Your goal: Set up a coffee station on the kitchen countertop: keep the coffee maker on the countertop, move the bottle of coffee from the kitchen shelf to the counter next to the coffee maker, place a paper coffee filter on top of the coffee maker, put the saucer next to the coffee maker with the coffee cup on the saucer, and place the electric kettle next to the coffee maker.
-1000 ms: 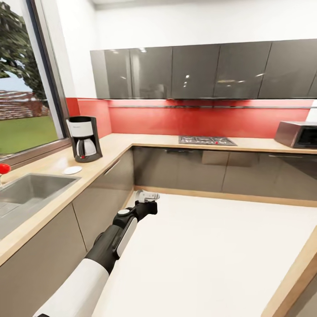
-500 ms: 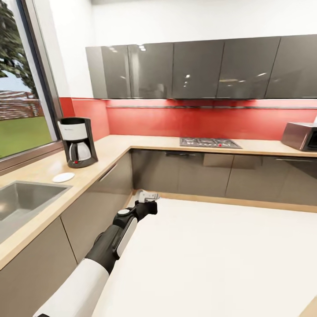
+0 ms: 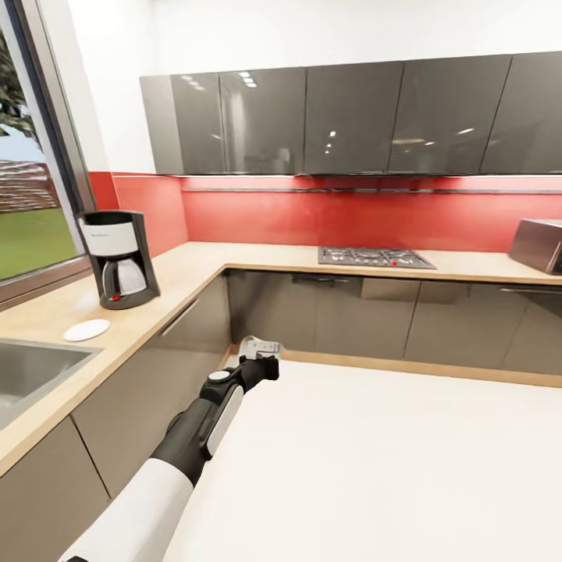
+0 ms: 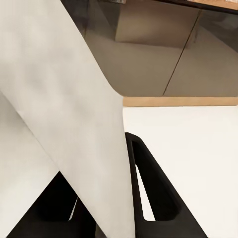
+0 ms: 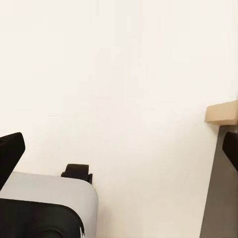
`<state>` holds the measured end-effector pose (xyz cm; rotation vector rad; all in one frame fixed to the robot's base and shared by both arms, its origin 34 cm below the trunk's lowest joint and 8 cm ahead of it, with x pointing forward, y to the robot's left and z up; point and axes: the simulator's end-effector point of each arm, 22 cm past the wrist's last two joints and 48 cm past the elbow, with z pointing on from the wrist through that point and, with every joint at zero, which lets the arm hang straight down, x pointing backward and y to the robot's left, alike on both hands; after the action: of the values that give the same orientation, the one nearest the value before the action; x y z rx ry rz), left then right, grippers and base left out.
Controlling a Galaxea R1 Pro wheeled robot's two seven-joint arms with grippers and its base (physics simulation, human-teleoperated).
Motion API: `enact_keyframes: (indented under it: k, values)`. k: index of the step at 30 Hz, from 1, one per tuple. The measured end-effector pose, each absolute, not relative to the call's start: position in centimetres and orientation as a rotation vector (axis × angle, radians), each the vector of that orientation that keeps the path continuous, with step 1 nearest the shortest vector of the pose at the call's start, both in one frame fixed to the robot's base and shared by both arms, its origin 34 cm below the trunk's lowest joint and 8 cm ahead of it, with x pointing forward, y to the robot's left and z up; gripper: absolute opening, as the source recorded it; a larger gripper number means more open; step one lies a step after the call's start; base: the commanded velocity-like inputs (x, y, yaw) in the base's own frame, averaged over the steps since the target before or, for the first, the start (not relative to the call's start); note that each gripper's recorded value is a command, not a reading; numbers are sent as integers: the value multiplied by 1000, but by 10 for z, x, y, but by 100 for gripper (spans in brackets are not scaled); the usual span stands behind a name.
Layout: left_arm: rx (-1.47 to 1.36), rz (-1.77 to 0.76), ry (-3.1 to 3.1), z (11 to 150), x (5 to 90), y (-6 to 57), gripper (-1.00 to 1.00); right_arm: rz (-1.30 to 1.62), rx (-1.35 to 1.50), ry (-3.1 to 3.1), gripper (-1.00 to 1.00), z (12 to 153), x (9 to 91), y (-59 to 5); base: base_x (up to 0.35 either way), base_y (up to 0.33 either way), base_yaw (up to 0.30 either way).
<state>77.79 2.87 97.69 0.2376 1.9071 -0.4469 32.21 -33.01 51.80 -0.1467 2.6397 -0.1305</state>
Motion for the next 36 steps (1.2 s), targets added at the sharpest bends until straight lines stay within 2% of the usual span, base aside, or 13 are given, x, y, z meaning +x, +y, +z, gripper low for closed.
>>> enact_keyframes:
  k: [8,23,36]
  values:
    - [237,-447,1908,976,778,29,-100,-132,-146,2639,100,518,322,-330,305,-91,83]
    - [237,-447,1910,975,778,29,-100,-130,-146,2640,100,518,322,-329,55,-19,252]
    - [237,-447,1911,975,778,29,-100,-131,-146,2639,100,518,322,-329,198,-118,106]
